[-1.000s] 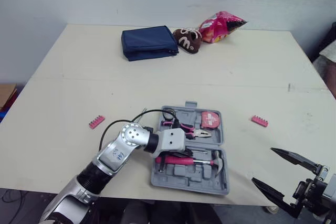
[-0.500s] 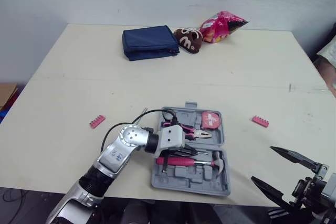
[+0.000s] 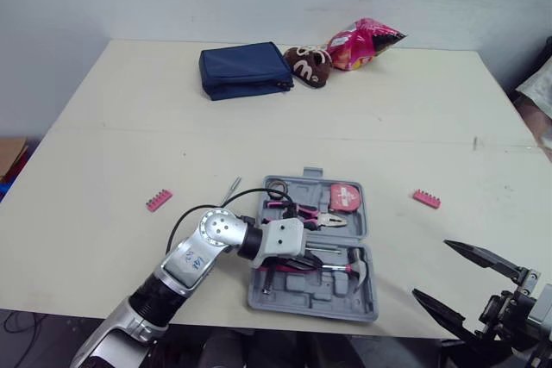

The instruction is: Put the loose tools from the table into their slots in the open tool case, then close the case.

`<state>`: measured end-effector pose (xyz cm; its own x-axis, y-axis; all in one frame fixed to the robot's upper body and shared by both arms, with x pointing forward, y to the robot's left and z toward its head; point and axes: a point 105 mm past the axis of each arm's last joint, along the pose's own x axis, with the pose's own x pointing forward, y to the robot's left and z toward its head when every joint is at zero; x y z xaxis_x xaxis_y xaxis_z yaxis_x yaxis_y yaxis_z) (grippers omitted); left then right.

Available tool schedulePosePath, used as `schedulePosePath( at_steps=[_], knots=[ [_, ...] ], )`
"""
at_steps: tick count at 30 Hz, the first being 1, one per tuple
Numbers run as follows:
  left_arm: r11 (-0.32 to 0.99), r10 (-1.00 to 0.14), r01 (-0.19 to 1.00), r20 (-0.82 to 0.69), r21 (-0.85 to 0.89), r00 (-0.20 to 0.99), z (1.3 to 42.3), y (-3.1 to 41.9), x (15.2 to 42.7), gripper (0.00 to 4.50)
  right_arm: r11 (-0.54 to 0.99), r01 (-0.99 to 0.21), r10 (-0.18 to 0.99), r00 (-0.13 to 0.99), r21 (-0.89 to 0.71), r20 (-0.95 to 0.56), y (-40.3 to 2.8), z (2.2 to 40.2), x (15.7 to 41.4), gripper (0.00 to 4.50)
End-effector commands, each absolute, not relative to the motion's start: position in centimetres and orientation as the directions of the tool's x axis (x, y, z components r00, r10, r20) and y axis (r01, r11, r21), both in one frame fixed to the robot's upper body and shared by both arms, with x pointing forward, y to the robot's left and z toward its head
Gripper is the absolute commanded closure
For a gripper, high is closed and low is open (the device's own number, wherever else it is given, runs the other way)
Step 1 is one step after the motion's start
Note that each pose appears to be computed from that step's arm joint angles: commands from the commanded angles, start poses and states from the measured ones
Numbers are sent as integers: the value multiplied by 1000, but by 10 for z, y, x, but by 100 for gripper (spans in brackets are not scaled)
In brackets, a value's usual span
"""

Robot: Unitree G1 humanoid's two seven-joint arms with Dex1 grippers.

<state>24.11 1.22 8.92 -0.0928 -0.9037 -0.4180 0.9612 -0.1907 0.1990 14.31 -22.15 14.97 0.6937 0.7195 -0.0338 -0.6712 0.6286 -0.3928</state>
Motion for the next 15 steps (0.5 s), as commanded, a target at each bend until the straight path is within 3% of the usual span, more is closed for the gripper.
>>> schedulePosePath(
  at_steps=[1, 11, 15],
  knots=[
    [-192, -847, 967, -526, 167, -77, 66, 20, 241, 443, 630, -661, 717, 696, -409, -20, -220, 154, 141, 0],
    [-188, -690, 981, -718, 53, -93, 20, 33, 234, 443, 638, -649, 709, 706, -414, -13, -220, 153, 143, 0],
    [-127, -670, 992, -735, -26, -105, 6, 37, 229, 443, 642, -644, 705, 709, -416, -12, -221, 153, 143, 0]
  ],
)
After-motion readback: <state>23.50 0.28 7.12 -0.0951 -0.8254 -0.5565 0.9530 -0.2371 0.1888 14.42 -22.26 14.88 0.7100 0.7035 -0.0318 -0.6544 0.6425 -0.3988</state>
